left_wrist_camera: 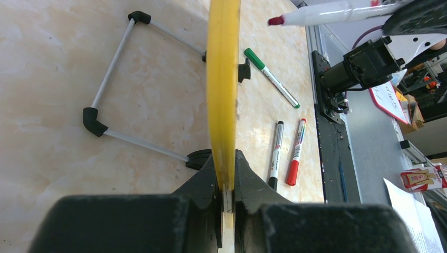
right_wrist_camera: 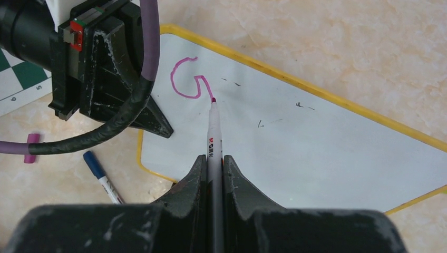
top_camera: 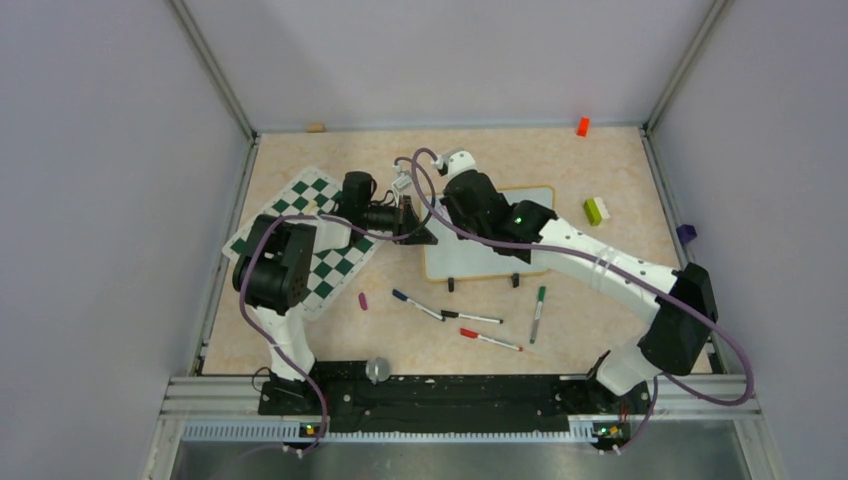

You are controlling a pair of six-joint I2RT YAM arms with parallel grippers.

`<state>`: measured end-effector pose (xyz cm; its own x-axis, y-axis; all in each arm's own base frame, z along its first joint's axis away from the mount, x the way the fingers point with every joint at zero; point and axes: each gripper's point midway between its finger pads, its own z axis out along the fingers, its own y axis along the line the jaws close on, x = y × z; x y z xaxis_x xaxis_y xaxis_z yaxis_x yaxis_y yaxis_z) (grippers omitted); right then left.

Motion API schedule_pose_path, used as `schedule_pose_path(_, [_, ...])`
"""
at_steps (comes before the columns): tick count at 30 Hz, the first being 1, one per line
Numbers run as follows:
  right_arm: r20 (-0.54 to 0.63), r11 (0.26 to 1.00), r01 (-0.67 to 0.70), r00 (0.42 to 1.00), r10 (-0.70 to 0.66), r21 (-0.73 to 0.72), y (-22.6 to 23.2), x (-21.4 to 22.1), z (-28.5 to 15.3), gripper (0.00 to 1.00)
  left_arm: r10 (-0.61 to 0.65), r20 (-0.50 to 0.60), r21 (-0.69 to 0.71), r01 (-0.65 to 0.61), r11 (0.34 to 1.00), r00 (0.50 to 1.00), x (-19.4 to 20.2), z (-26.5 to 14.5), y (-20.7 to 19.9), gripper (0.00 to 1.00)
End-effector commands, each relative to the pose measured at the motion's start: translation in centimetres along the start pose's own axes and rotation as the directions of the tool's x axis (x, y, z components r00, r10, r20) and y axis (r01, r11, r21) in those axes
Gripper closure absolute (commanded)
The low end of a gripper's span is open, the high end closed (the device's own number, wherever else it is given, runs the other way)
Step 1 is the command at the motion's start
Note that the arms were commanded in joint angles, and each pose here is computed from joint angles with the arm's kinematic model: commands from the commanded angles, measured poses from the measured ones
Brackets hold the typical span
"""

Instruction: Write a sentence on the whiteboard

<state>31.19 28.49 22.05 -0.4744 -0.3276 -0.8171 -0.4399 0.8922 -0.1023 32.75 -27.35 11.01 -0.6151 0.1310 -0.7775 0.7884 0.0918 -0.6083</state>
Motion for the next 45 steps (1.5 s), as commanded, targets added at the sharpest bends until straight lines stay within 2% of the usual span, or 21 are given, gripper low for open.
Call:
schedule_pose_path(1, [0.075,1.0,-0.006,0.997,0.004,0.021,0.2,-2.9,-0.3,1.0,0.021,-0.007,-0.004,-0.021,1.0,1.0,0.7,0.3,0.0,1.0])
schedule_pose_path(8, [0.089,0.997,-0.017,0.996,0.009,0.078,-0.8,-3.3,-0.3,1.0,0.026,-0.007,-0.002,-0.026,1.0,1.0,0.6,0.3,0.0,1.0])
schedule_pose_path(28, [0.087,0.992,-0.015,0.996,0.004,0.126,-1.2,-3.4,0.6,1.0,0.03,-0.012,-0.003,-0.03,1.0,0.999,0.7,0.4,-0.1,1.0])
schedule_pose_path(45, [0.055,0.996,0.007,0.998,-0.012,0.092,-0.2,-2.9,1.6,1.0,0.031,-0.016,-0.006,-0.031,0.999,0.999,0.7,0.5,-0.1,1.0])
